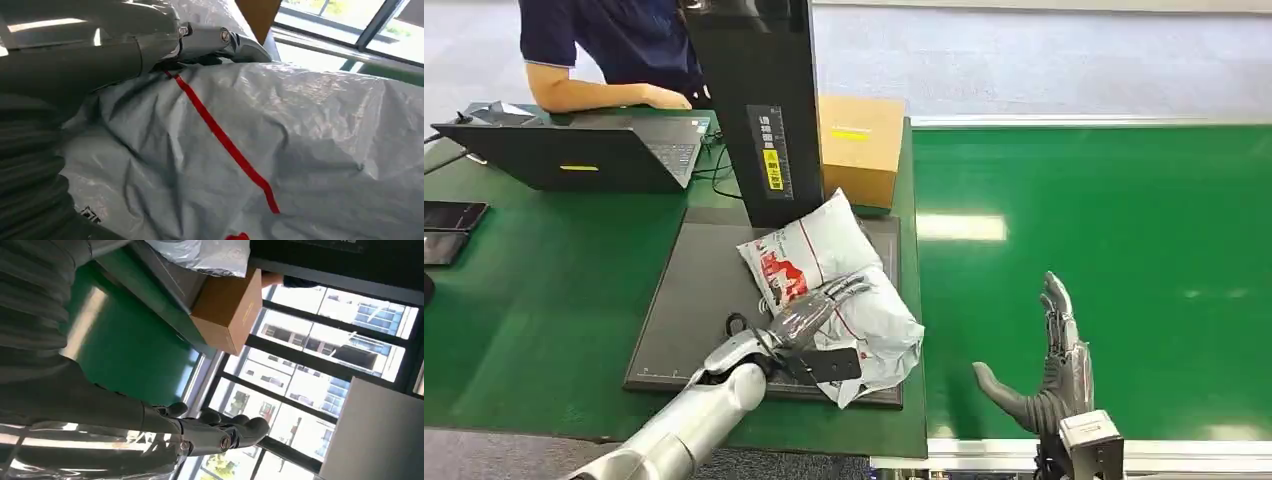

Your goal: Moved the parcel from conveyor to table for the left to box.

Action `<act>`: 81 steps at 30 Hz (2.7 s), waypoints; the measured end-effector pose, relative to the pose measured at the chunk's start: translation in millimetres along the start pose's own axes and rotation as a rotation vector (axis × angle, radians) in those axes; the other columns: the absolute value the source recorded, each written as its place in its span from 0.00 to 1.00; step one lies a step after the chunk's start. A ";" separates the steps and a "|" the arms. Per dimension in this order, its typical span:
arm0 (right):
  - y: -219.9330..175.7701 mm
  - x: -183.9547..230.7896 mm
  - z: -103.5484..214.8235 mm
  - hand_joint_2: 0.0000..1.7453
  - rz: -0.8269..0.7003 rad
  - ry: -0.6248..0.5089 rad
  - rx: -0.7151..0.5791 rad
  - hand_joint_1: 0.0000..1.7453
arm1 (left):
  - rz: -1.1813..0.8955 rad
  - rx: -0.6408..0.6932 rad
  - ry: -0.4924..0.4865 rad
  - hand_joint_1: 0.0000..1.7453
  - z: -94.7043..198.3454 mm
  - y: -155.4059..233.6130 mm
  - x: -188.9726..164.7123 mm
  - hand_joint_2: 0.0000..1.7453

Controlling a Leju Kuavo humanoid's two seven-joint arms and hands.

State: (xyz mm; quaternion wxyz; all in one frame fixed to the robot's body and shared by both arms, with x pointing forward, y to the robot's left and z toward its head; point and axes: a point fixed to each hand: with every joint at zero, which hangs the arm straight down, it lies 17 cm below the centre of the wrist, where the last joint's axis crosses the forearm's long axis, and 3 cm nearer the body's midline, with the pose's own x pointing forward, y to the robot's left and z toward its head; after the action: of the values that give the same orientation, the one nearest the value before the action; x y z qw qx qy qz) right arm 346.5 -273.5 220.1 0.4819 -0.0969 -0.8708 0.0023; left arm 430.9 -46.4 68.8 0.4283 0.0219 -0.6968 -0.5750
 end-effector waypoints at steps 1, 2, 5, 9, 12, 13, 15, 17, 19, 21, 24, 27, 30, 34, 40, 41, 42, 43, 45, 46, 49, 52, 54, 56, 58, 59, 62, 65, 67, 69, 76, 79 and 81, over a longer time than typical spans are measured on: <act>0.5 -1.0 0.2 1.00 -0.001 0.002 0.001 0.00 | -0.003 0.003 0.007 0.00 0.6 -0.1 -3.0 1.00; 0.7 -2.1 0.4 1.00 -0.001 0.005 0.000 0.00 | -0.002 0.005 0.013 0.00 1.1 -0.6 -5.4 1.00; 1.2 -4.8 0.4 1.00 0.002 0.011 0.000 0.00 | 0.007 0.009 0.017 0.87 1.9 -0.6 -8.3 1.00; 3.4 -7.7 -2.3 1.00 0.006 0.019 0.002 0.00 | 0.034 0.024 0.017 1.00 2.0 2.1 -8.8 1.00; 7.2 -8.5 -5.4 1.00 0.005 0.018 0.012 0.00 | 0.040 0.040 0.020 1.00 2.1 6.0 -10.1 1.00; 7.9 -8.5 -6.4 1.00 0.004 0.017 0.014 0.00 | 0.039 0.044 0.021 1.00 2.3 7.4 -10.5 1.00; 10.5 -8.4 -8.4 1.00 0.002 0.013 0.021 0.00 | 0.031 0.058 0.021 1.00 5.0 11.5 -11.8 1.00; 12.8 -9.4 -9.9 1.00 -0.001 0.012 0.027 0.00 | 0.022 0.076 0.011 1.00 7.3 16.9 -10.0 1.00; 13.9 -10.5 -11.4 1.00 0.000 0.012 0.032 0.00 | 0.015 0.093 0.006 1.00 10.8 21.7 -9.9 1.00; 14.4 -12.6 -12.2 1.00 0.002 0.016 0.034 0.00 | 0.008 0.120 -0.001 1.00 14.1 29.5 -7.4 1.00; 14.2 -15.7 -12.4 1.00 0.007 0.023 0.035 0.00 | -0.024 0.166 -0.010 1.00 23.2 46.6 -1.7 1.00; 13.7 -17.2 -12.0 1.00 0.010 0.027 0.034 0.00 | -0.071 0.243 -0.026 1.00 33.3 75.4 4.5 1.00; 14.3 -19.4 -11.1 1.00 0.012 0.033 0.036 0.00 | -0.155 0.373 -0.034 1.00 50.2 116.3 10.7 1.00; 15.0 -21.5 -10.2 1.00 0.017 0.037 0.043 0.00 | -0.261 0.562 -0.017 1.00 82.2 170.1 18.7 1.00; 21.2 -21.0 -10.3 1.00 0.009 0.035 0.063 0.00 | -0.388 0.856 0.029 1.00 151.5 238.4 33.4 1.00; 21.9 -20.8 -10.3 1.00 0.008 0.034 0.065 0.00 | -0.400 0.887 0.040 1.00 161.6 244.4 33.9 1.00; 22.3 -20.9 -10.3 1.00 0.007 0.035 0.066 0.00 | -0.407 0.920 0.054 1.00 172.5 250.8 33.0 1.00; 23.5 -20.8 -10.4 1.00 0.005 0.034 0.070 0.00 | -0.412 0.952 0.070 1.00 183.2 256.7 31.0 1.00; 26.3 -20.6 -11.1 1.00 0.001 0.033 0.078 0.00 | -0.414 1.036 0.116 1.00 210.4 273.9 21.1 1.00; 27.1 -20.4 -11.7 1.00 -0.001 0.031 0.081 0.00 | -0.413 1.069 0.142 1.00 223.0 280.8 14.1 1.00; 29.0 -19.9 -12.7 1.00 -0.001 0.029 0.085 0.00 | -0.420 1.156 0.230 1.00 261.7 299.4 -11.1 1.00; 31.0 -19.7 -12.5 1.00 -0.002 0.029 0.090 0.00 | -0.413 1.218 0.309 1.00 294.4 313.0 -34.8 1.00; 33.5 -19.5 -12.3 1.00 -0.006 0.028 0.095 0.00 | -0.441 1.268 0.383 0.69 317.9 322.9 -51.2 1.00; 38.2 -19.0 -12.7 1.00 -0.015 0.024 0.106 0.00 | -0.450 1.323 0.466 0.00 344.7 332.4 -73.3 1.00; 42.2 -18.2 -15.4 1.00 -0.023 0.017 0.112 0.00 | -0.432 1.363 0.555 0.00 370.7 338.3 -101.1 1.00; 44.8 -17.6 -17.7 1.00 -0.030 0.013 0.116 0.00 | -0.415 1.372 0.593 0.00 379.2 338.9 -113.8 1.00; 51.7 -16.3 -23.9 1.00 -0.043 0.002 0.125 0.00 | -0.379 1.350 0.703 0.00 393.3 334.8 -154.3 1.00; 54.7 -15.7 -26.8 1.00 -0.049 -0.004 0.126 0.00 | -0.340 1.265 0.795 0.00 386.0 321.3 -193.6 1.00; 55.1 -15.8 -28.0 1.00 -0.048 -0.005 0.120 0.00 | -0.297 1.204 0.820 0.00 371.0 310.2 -213.7 1.00; 54.8 -15.9 -28.1 1.00 -0.047 -0.006 0.117 0.00 | -0.242 1.155 0.815 0.00 353.3 300.9 -225.9 1.00; 53.2 -16.6 -29.9 1.00 -0.045 -0.009 0.110 0.00 | 0.072 1.088 0.611 0.00 286.3 262.4 -216.5 1.00; 46.7 -19.1 -29.1 1.00 -0.030 -0.005 0.092 0.00 | 0.150 1.083 0.484 0.00 264.1 245.7 -185.4 1.00; 44.8 -20.5 -27.6 1.00 -0.024 -0.001 0.089 0.00 | 0.194 1.080 0.395 0.00 251.5 234.9 -161.3 1.00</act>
State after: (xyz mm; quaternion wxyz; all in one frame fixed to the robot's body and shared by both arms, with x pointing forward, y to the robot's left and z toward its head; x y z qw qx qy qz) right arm 387.8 -235.5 213.3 0.4853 -0.0647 -0.8712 0.0354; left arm 485.0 314.0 176.3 0.5290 0.2801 -0.7970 -0.0811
